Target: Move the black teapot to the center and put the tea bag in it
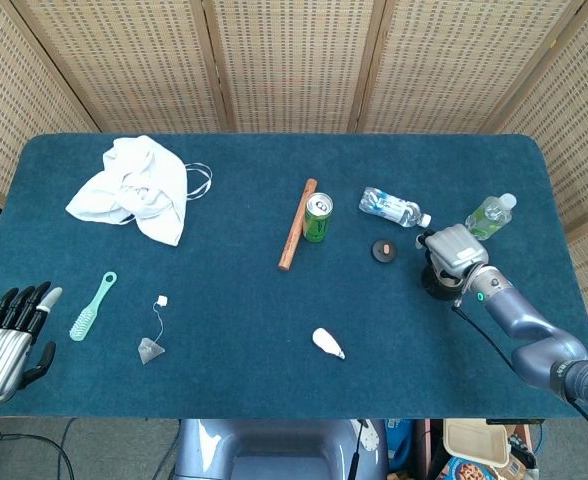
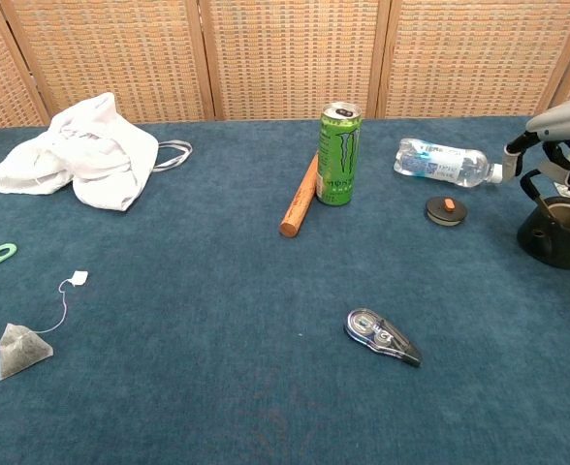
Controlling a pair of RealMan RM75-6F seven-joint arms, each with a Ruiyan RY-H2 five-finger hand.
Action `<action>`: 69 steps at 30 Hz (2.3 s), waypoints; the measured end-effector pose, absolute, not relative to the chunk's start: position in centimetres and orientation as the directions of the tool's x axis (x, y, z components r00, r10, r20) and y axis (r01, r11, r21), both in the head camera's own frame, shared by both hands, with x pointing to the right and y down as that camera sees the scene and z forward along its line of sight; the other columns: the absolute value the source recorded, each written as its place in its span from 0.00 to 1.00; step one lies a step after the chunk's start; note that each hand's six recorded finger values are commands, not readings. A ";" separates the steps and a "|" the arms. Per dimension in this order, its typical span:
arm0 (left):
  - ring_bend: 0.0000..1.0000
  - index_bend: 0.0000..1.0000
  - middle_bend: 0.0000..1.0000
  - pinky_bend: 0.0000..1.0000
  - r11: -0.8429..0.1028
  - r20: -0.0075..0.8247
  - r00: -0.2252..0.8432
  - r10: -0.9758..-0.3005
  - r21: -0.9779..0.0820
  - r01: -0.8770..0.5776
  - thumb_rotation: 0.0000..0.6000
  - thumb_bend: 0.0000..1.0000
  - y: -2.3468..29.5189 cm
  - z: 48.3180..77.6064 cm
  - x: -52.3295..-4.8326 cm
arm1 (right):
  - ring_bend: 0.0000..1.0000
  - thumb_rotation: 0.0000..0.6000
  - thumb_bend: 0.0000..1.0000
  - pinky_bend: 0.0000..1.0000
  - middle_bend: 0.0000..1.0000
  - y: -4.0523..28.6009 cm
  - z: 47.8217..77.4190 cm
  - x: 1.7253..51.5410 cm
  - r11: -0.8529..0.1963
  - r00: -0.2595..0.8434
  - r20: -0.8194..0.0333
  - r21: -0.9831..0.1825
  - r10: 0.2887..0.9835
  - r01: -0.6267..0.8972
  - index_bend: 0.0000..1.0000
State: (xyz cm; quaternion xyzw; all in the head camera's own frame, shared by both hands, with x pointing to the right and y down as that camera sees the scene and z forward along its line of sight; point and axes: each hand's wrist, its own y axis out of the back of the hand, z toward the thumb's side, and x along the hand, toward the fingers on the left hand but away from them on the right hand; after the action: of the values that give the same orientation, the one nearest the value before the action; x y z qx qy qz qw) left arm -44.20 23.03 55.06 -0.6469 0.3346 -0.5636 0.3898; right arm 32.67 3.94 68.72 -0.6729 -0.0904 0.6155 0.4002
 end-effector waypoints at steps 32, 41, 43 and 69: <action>0.00 0.00 0.00 0.00 -0.470 0.463 0.163 -0.871 -0.883 -0.005 1.00 0.54 22.7 55.1 -43.7 | 0.62 1.00 0.89 0.76 0.49 3.9 66.6 34.5 -0.635 0.197 -0.739 -0.660 0.644 -0.401 0.48; 0.00 0.00 0.00 0.00 -0.469 0.461 0.173 -0.870 -0.883 -0.007 1.00 0.54 22.6 55.0 -43.5 | 0.62 1.00 0.89 0.76 0.49 6.0 66.3 34.5 -0.655 0.210 -0.757 -0.645 0.619 -0.395 0.48; 0.00 0.00 0.00 0.00 -0.470 0.461 0.174 -0.870 -0.883 -0.008 1.00 0.54 22.6 55.0 -43.5 | 0.62 1.00 0.89 0.76 0.49 6.5 66.4 34.5 -0.657 0.216 -0.761 -0.641 0.612 -0.396 0.48; 0.00 0.00 0.00 0.00 -0.467 0.457 0.179 -0.871 -0.884 -0.014 1.00 0.54 22.5 55.1 -43.3 | 0.62 0.99 0.89 0.76 0.56 7.4 65.7 35.8 -0.649 0.198 -0.777 -0.614 0.598 -0.449 0.55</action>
State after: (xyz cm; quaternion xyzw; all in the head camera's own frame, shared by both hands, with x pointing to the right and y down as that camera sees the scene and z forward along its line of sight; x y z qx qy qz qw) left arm -43.28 22.51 55.14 -0.6601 0.3353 -0.5458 0.3925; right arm 35.82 7.44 65.70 -0.6531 -0.0571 0.6308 0.4150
